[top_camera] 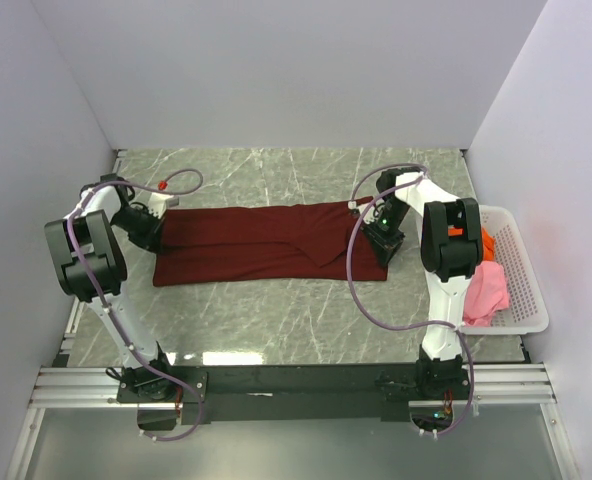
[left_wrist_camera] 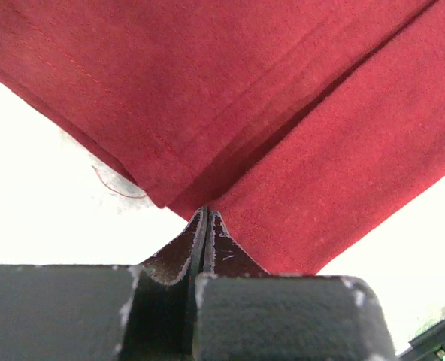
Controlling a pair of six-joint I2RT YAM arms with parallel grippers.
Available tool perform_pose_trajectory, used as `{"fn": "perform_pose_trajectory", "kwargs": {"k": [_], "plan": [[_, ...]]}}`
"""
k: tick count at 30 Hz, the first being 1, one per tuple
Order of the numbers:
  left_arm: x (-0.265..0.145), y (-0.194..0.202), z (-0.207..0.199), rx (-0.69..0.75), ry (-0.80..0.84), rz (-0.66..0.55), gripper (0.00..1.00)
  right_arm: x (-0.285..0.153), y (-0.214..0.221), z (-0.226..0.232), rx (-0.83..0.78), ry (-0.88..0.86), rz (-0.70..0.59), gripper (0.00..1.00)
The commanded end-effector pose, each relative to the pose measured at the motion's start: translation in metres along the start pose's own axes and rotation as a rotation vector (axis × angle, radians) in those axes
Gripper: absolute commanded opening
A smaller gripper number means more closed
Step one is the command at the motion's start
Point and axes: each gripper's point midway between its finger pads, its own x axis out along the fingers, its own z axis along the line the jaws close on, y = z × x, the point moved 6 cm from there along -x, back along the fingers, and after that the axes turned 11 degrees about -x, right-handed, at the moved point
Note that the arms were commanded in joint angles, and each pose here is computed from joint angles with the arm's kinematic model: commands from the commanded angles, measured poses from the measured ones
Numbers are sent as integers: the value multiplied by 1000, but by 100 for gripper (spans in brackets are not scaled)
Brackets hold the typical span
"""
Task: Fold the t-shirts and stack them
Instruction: Fold the tshirt
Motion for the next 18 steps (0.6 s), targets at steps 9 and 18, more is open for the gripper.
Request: {"fn": "perform_pose_trajectory", "kwargs": {"k": [9, 18], "plan": [[-6, -22, 15, -21, -85, -80, 1, -3, -10, -5, -15, 15, -4, 25], [-35, -15, -2, -54, -33, -154, 41, -32, -19, 4, -60, 60, -51, 25]]}}
